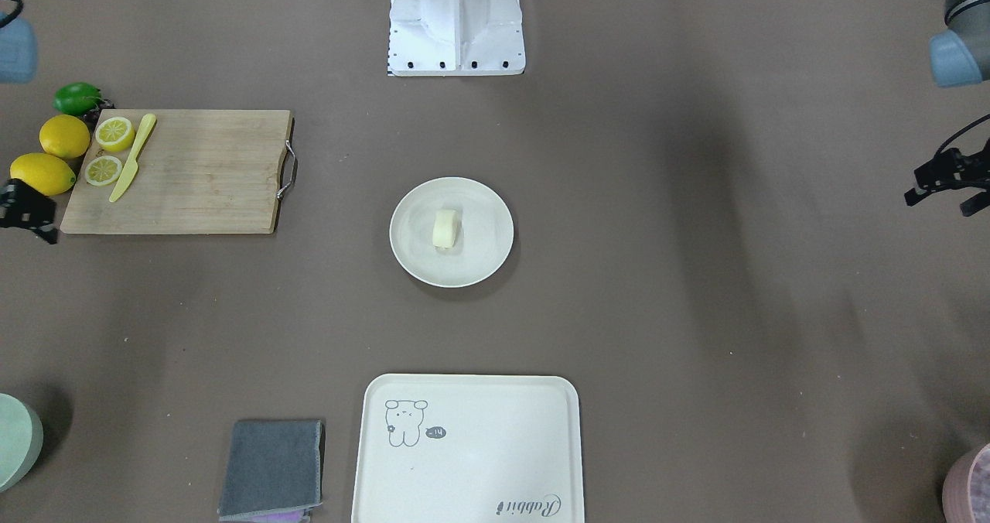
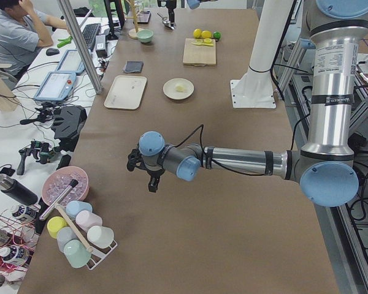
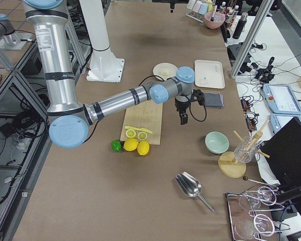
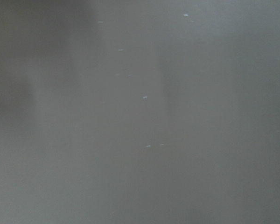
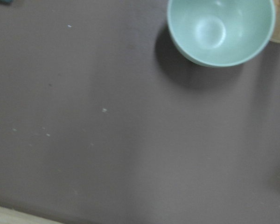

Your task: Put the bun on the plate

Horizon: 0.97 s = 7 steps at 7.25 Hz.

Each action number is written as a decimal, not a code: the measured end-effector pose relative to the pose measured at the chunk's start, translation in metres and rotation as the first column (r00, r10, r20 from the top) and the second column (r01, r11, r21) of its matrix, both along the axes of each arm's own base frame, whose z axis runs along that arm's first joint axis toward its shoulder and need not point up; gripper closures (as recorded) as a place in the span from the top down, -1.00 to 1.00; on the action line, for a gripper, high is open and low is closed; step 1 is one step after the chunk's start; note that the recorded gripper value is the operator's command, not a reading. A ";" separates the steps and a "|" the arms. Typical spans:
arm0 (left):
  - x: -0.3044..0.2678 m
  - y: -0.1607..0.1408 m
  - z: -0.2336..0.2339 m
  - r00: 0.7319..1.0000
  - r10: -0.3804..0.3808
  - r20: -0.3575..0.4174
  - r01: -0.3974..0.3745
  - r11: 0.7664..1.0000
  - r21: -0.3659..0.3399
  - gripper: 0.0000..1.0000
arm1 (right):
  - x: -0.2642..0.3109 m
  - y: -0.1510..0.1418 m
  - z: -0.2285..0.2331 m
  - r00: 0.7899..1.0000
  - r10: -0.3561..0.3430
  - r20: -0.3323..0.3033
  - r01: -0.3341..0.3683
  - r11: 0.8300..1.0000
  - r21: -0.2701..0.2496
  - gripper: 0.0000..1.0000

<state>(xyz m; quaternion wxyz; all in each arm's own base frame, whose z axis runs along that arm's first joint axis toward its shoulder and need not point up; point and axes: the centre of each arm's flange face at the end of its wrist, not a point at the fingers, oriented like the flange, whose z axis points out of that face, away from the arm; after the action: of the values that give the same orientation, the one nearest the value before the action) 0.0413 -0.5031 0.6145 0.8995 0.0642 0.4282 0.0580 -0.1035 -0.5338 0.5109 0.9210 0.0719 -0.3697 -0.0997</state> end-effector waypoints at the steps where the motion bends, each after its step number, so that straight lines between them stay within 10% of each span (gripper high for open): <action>1: -0.030 0.001 0.008 1.000 -0.001 0.019 0.002 1.000 -0.008 0.94 | 0.042 0.013 0.039 0.999 -0.031 0.008 0.031 1.000 0.003 0.99; 7: -0.080 0.031 -0.007 0.994 -0.094 0.061 0.097 0.994 -0.046 0.95 | 0.105 0.067 0.114 1.000 -0.007 0.000 0.007 0.998 -0.069 0.99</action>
<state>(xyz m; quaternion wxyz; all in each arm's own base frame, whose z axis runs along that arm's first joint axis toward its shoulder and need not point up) -0.0388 -0.4716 0.6078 0.9148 0.0611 0.3993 0.0062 0.0014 -0.4670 0.6253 0.9227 0.0388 -0.3729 -0.0903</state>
